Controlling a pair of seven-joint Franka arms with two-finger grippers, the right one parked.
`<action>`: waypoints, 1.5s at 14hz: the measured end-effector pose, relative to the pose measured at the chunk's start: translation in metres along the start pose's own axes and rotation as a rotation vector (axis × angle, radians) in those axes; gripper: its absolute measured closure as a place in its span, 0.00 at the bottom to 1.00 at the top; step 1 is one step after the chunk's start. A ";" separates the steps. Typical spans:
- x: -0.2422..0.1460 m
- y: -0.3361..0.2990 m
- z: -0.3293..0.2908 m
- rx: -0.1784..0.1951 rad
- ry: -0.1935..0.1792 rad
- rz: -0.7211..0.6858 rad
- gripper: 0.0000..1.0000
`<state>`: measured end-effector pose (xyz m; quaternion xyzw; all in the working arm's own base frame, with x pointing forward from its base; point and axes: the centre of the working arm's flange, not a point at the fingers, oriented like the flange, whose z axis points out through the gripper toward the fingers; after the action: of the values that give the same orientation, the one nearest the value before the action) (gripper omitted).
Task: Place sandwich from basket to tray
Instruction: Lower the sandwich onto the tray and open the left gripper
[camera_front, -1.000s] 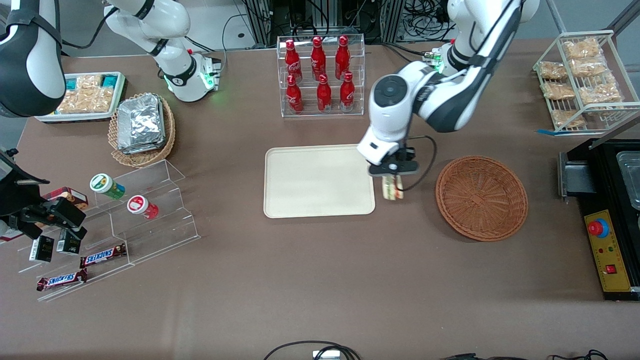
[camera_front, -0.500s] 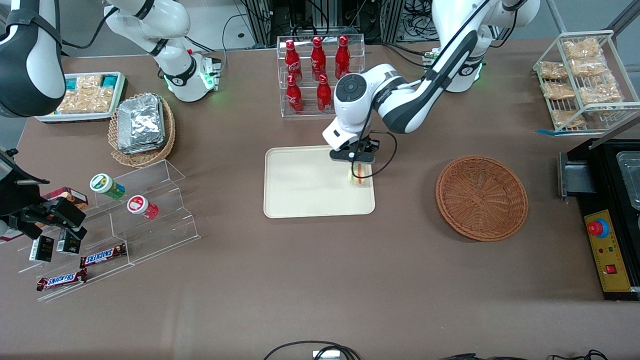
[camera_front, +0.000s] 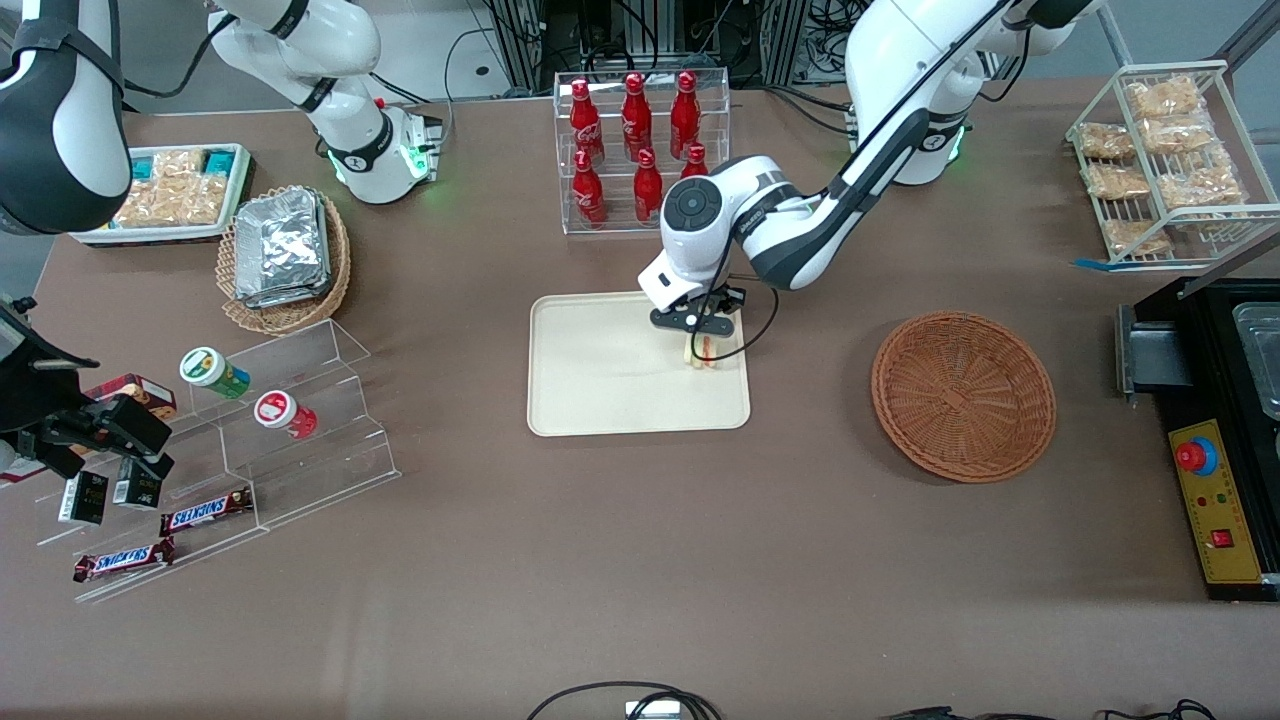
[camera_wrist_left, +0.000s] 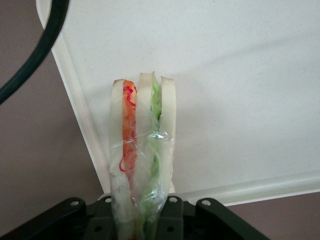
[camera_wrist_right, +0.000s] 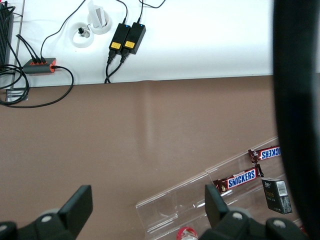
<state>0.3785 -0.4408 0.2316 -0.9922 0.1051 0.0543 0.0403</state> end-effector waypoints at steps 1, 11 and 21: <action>0.000 0.001 0.003 -0.002 -0.004 0.001 0.84; 0.007 0.002 0.014 -0.016 -0.022 -0.047 0.81; 0.011 0.002 0.015 -0.011 -0.012 -0.064 0.26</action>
<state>0.3877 -0.4435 0.2155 -0.9949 0.0726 0.0594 0.0372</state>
